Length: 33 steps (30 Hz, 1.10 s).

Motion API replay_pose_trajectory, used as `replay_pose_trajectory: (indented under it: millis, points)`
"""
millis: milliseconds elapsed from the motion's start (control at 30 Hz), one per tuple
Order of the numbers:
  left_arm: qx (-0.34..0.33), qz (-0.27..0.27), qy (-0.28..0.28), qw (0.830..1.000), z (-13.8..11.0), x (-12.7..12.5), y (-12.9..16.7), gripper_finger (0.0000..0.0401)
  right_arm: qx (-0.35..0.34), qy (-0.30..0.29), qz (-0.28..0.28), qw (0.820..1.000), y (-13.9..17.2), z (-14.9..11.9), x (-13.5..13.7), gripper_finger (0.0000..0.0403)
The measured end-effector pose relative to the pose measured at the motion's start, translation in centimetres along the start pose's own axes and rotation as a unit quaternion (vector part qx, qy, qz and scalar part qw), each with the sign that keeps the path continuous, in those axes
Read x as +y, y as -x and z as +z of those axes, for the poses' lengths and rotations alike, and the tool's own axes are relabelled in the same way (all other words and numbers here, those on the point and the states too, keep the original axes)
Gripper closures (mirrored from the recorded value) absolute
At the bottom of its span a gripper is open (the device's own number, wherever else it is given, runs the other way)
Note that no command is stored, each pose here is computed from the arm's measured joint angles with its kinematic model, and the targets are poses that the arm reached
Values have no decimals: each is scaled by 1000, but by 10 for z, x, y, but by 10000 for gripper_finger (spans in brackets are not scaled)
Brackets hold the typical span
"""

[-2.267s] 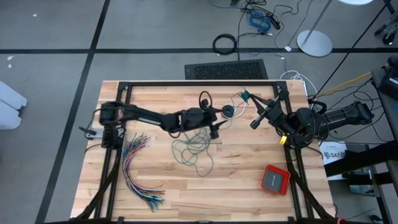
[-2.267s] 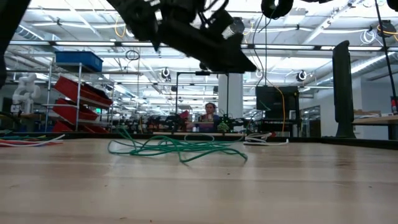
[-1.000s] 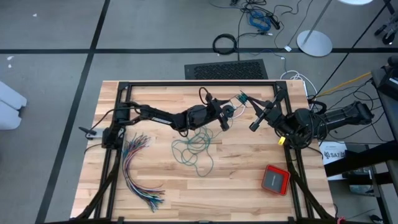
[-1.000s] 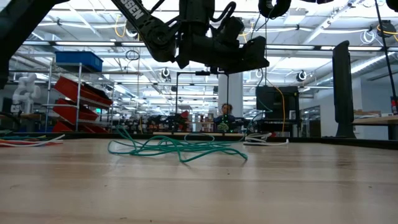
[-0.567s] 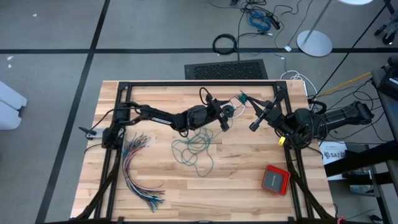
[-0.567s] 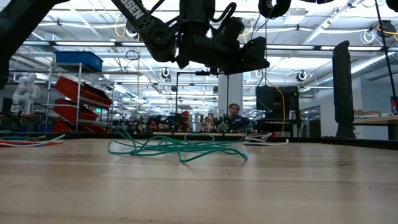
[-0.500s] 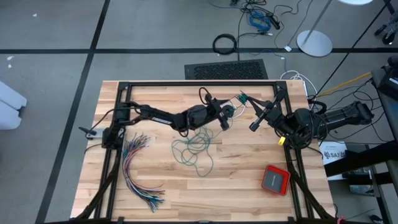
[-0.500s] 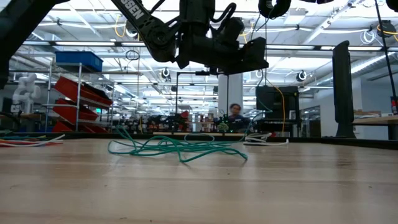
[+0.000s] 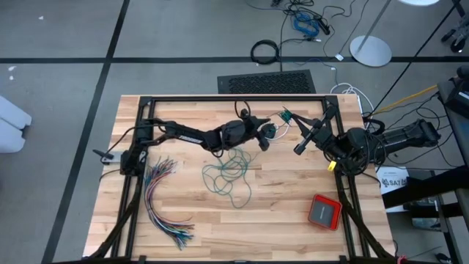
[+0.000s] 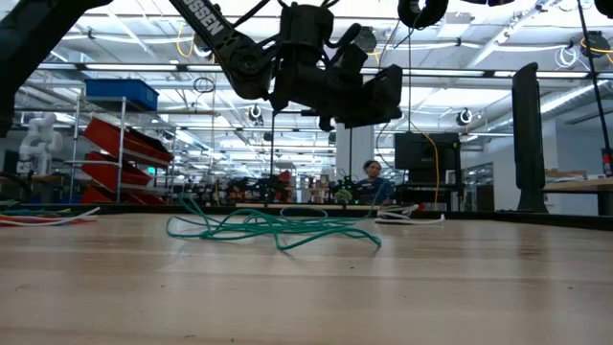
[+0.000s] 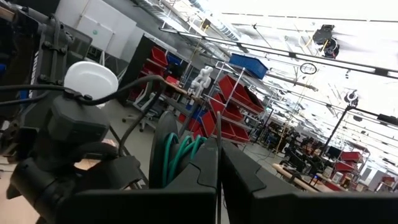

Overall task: Coil cords
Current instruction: Coil the green wire onto the spool

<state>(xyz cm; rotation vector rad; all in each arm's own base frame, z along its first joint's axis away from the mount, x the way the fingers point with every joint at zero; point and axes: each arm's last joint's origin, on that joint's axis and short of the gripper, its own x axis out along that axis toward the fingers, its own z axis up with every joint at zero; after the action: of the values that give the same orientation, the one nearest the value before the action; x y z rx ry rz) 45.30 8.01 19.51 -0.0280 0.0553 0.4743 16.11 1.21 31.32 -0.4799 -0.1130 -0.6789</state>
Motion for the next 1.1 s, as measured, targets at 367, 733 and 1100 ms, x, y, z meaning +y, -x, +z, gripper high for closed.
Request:
replay_pose_trajectory:
  millis: [367, 733, 1100]
  points:
    - [-1, -19, -24, 1000, 0, -5, 1, 377, 0, -4, 0, 1000, 0, 0, 0, 403]
    - [17, -39, -43, 998, 15, -11, -7, 398, -10, -30, 16, 999, -4, -2, 3, 403]
    - [64, -46, -53, 996, 19, -12, -11, 400, -9, -94, 10, 996, -31, -18, 13, 403]
